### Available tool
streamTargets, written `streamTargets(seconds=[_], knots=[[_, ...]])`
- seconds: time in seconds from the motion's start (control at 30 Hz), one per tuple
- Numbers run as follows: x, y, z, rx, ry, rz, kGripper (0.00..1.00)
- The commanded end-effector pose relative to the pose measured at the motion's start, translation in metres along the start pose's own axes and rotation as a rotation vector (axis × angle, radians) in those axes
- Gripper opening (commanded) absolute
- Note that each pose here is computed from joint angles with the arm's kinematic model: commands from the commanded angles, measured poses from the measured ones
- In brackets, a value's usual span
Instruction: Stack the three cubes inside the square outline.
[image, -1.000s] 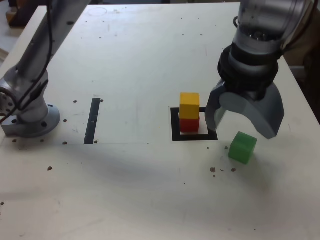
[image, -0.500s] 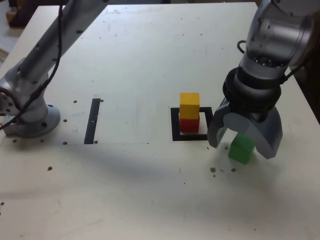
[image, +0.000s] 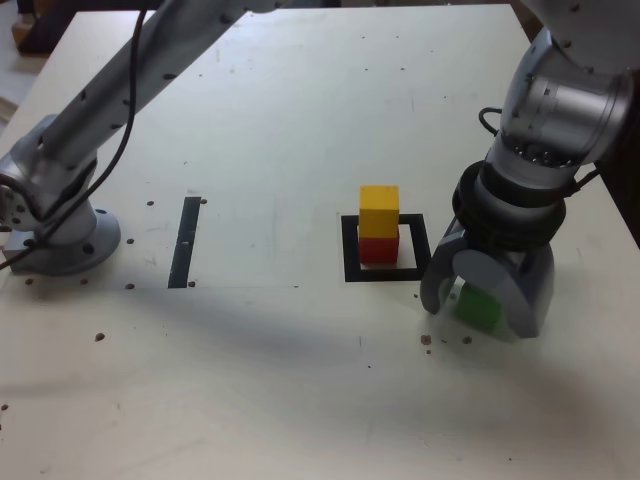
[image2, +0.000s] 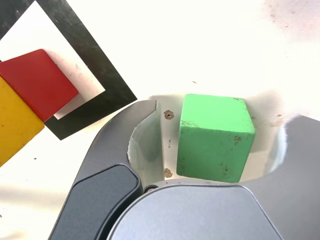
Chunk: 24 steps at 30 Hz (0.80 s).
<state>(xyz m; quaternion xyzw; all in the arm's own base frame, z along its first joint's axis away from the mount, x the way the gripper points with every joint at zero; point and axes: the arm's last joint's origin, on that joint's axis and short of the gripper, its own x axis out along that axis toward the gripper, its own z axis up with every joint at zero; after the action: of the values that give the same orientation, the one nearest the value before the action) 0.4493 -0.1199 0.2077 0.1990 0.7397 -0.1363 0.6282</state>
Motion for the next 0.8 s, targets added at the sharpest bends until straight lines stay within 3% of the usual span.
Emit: streamTargets(seconds=[0.0,0.23,0.77], knots=[[0.0008,-0.0011,0.0016,-0.002,0.001,0.008,0.57],[-0.0004,-0.0025,0.0011,-0.002,0.009,0.029,0.34],[-0.0052,-0.0031,-0.0033,0.001,0.025,0.036,0.31]])
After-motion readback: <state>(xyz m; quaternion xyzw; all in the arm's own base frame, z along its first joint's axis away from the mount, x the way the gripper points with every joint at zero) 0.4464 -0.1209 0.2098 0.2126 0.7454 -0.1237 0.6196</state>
